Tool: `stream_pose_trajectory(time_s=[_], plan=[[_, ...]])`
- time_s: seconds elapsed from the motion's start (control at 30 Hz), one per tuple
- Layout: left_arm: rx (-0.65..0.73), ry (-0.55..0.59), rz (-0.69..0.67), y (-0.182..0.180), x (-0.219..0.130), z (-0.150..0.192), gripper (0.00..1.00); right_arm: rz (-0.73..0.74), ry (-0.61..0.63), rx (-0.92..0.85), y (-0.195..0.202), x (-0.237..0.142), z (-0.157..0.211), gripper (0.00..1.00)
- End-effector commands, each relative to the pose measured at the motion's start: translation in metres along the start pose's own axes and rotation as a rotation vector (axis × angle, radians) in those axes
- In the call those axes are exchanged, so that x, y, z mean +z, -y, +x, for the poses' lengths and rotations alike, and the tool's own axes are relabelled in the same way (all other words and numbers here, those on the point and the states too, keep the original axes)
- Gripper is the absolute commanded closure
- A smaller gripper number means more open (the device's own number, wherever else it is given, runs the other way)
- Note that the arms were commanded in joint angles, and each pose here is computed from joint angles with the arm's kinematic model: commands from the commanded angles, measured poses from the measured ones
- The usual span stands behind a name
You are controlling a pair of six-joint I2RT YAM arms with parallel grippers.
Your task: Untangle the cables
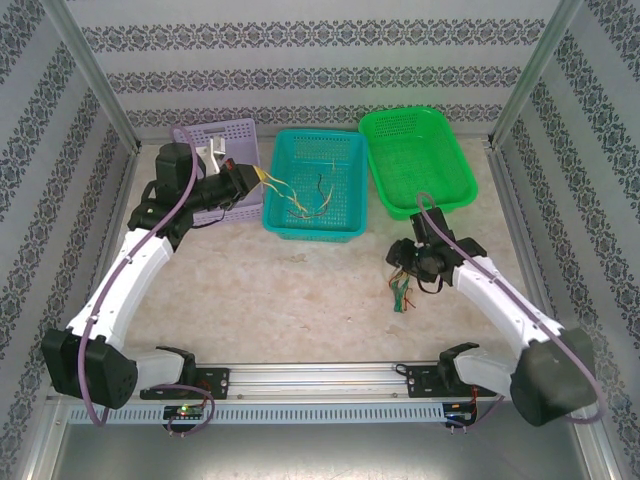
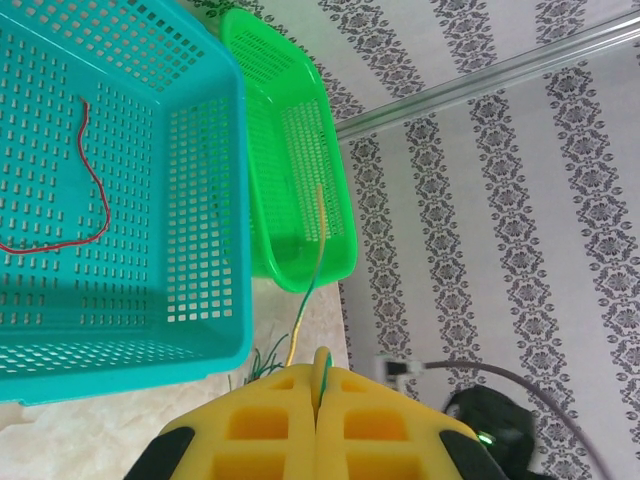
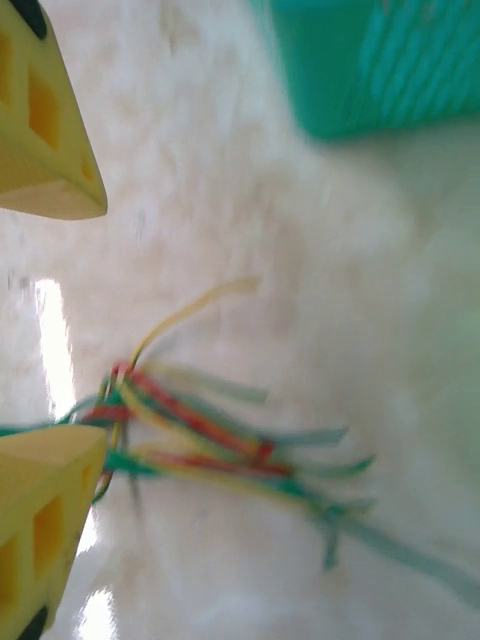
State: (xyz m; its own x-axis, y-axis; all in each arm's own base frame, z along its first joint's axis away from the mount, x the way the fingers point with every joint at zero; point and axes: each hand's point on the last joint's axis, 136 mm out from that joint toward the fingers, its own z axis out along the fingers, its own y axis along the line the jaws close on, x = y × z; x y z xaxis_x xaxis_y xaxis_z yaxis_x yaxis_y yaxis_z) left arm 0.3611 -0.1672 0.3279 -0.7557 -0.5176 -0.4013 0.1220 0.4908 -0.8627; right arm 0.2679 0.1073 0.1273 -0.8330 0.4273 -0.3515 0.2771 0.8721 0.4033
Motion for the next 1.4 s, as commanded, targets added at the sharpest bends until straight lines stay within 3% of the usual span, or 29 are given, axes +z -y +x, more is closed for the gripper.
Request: stream_pose_trajectory(time_s=[0.0, 0.17, 0.27, 0.4, 0.5, 0.6, 0.73, 1.0, 1.2, 1.37], plan=[[0.022, 0.012, 0.069, 0.017, 0.005, -0.004, 1.00, -0.160, 0.148, -0.057, -0.053, -0.036, -0.029, 0.39], [0.027, -0.007, 0.071, 0.018, 0.011, 0.000, 1.00, -0.432, 0.176, -0.052, -0.142, -0.043, -0.042, 0.33], [0.025, -0.014, 0.069, 0.017, 0.013, 0.002, 1.00, -0.505, 0.165, -0.012, -0.180, -0.035, -0.050, 0.31], [0.025, -0.014, 0.060, 0.015, 0.015, 0.005, 1.00, -0.577, 0.132, 0.058, -0.212, -0.019, -0.055, 0.32], [0.027, -0.011, 0.058, 0.015, 0.015, 0.006, 1.00, -0.594, 0.095, 0.108, -0.221, -0.004, -0.054, 0.37], [0.027, -0.009, 0.057, 0.016, 0.014, 0.006, 1.00, -0.574, 0.071, 0.139, -0.220, 0.011, -0.052, 0.52], [0.040, -0.009, 0.032, 0.013, 0.012, 0.008, 1.00, -0.533, 0.066, 0.154, -0.212, 0.016, -0.053, 0.98], [0.215, -0.045, -0.243, -0.025, -0.006, 0.018, 1.00, -0.354, 0.174, 0.032, -0.171, -0.043, -0.070, 1.00], [0.304, -0.147, -0.283, -0.033, -0.006, 0.047, 1.00, -0.346, 0.239, 0.032, -0.158, -0.079, -0.103, 1.00], [0.362, -0.220, -0.239, -0.023, 0.001, 0.073, 1.00, -0.305, 0.310, -0.034, -0.156, -0.099, -0.131, 1.00]])
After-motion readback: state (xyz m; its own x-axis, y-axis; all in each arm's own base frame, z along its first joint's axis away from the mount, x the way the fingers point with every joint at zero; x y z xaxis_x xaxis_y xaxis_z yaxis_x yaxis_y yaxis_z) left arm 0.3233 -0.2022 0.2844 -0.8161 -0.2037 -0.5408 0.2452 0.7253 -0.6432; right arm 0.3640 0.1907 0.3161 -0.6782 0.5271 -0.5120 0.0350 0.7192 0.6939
